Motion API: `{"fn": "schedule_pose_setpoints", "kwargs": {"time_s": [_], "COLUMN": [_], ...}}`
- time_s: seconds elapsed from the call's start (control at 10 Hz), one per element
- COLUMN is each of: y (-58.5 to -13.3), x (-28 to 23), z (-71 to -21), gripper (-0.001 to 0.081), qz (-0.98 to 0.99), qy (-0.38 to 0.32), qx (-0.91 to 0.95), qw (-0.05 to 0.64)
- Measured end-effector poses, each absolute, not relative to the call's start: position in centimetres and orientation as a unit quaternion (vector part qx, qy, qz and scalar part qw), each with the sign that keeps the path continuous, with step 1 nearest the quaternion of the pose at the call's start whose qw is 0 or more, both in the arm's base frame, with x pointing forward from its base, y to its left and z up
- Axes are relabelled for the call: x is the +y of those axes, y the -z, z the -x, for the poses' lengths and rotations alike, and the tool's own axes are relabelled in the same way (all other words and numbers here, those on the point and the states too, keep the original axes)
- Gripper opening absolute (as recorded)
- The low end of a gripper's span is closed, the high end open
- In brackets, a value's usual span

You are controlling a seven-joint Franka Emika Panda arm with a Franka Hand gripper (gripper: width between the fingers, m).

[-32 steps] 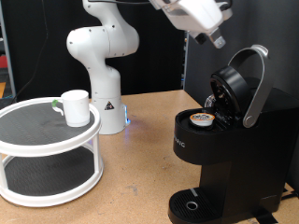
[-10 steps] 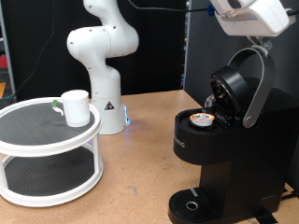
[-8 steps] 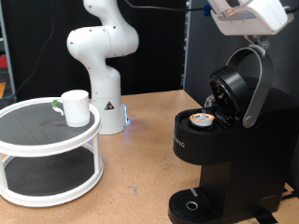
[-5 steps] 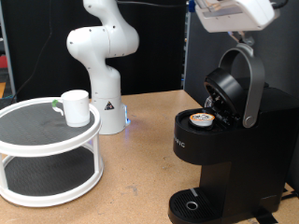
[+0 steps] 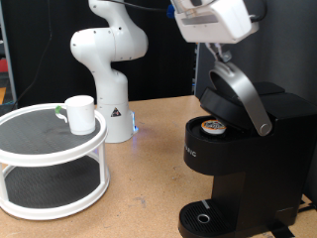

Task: Make a cup of coffee with the keurig machine

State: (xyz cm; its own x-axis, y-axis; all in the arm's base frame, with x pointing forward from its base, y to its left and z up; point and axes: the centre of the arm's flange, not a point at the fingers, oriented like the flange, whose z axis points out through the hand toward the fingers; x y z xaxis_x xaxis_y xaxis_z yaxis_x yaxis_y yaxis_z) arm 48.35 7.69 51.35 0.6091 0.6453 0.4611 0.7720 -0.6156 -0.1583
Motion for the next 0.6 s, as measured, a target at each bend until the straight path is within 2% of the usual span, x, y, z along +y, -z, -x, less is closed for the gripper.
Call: {"fn": "schedule_pose_setpoints", "kwargs": {"time_s": [0.4, 0.6], "y": [-49.2, -46.7], "x": [5.9, 4.8], "z": [-48.3, -48.1], "gripper": [0.0007, 0.0007], "qz": [0.893, 0.898], "qy": [0.156, 0.147], "qx": [-0.412, -0.408], "qw": [0.089, 0.071]}}
